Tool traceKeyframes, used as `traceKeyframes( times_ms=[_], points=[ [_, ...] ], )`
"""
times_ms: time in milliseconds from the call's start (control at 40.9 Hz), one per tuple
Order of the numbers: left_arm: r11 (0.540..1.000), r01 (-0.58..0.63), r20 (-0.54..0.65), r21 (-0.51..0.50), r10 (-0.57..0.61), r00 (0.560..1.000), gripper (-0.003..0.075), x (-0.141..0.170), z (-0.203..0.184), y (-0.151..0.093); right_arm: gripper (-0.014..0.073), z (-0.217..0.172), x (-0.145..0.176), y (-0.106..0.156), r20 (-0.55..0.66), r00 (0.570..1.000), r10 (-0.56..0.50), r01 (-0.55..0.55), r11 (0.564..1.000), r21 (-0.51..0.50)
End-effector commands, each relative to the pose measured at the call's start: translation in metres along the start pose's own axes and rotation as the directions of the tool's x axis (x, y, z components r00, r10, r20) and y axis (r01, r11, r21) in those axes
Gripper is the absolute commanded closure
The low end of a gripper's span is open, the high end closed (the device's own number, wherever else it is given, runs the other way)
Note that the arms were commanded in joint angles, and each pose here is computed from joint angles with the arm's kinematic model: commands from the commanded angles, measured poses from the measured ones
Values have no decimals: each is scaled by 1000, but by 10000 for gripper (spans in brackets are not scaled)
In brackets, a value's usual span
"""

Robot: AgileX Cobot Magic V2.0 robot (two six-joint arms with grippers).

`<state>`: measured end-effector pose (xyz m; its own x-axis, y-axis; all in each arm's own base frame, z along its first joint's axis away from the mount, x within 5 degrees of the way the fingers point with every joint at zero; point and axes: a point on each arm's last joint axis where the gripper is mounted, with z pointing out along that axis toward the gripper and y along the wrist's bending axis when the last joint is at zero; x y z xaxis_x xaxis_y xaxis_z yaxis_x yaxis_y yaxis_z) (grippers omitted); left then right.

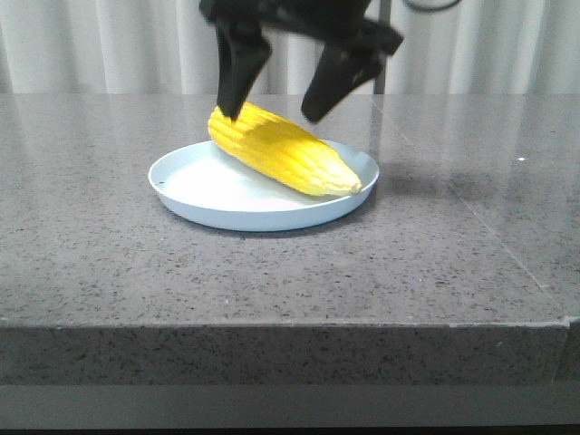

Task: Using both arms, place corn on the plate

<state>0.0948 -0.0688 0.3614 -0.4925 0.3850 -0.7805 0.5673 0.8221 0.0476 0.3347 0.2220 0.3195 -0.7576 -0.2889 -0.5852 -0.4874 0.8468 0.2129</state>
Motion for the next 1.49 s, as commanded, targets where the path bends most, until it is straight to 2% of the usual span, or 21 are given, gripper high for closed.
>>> traceKeyframes(
  times_ms=[0, 171, 293, 636, 733, 1027, 1198, 1467],
  points=[
    [1000, 8, 94, 15, -9, 996, 174, -12, -7, -1, -10, -64, -12, 12, 148, 986, -76, 79, 997, -12],
    [1000, 8, 94, 15, -9, 996, 174, -12, -7, -1, 81, -117, 5, 17, 199, 967, -159, 161, 987, 6],
    [1000, 8, 94, 15, -9, 996, 174, -12, -7, -1, 108, -153, 29, 16, 242, 951, -192, 186, 981, 46],
    [1000, 8, 94, 15, -9, 996, 174, -12, -7, -1, 108, -222, 121, 7, 331, 911, -247, 219, 968, 120],
    [1000, 8, 94, 15, -9, 996, 174, -12, -7, -1, 108, -227, 147, 4, 337, 909, -246, 218, 969, 120],
    [1000, 8, 94, 15, -9, 996, 174, -12, -7, -1, 108, -251, 214, -3, 435, 863, -255, 221, 967, 128],
    [1000, 8, 94, 15, -9, 996, 174, -12, -7, -1, 108, -258, 230, -4, 473, 843, -257, 222, 966, 131],
    [1000, 8, 94, 15, -9, 996, 177, -12, -7, -1, 109, -258, 231, -4, 471, 844, -257, 222, 966, 130]
  ],
)
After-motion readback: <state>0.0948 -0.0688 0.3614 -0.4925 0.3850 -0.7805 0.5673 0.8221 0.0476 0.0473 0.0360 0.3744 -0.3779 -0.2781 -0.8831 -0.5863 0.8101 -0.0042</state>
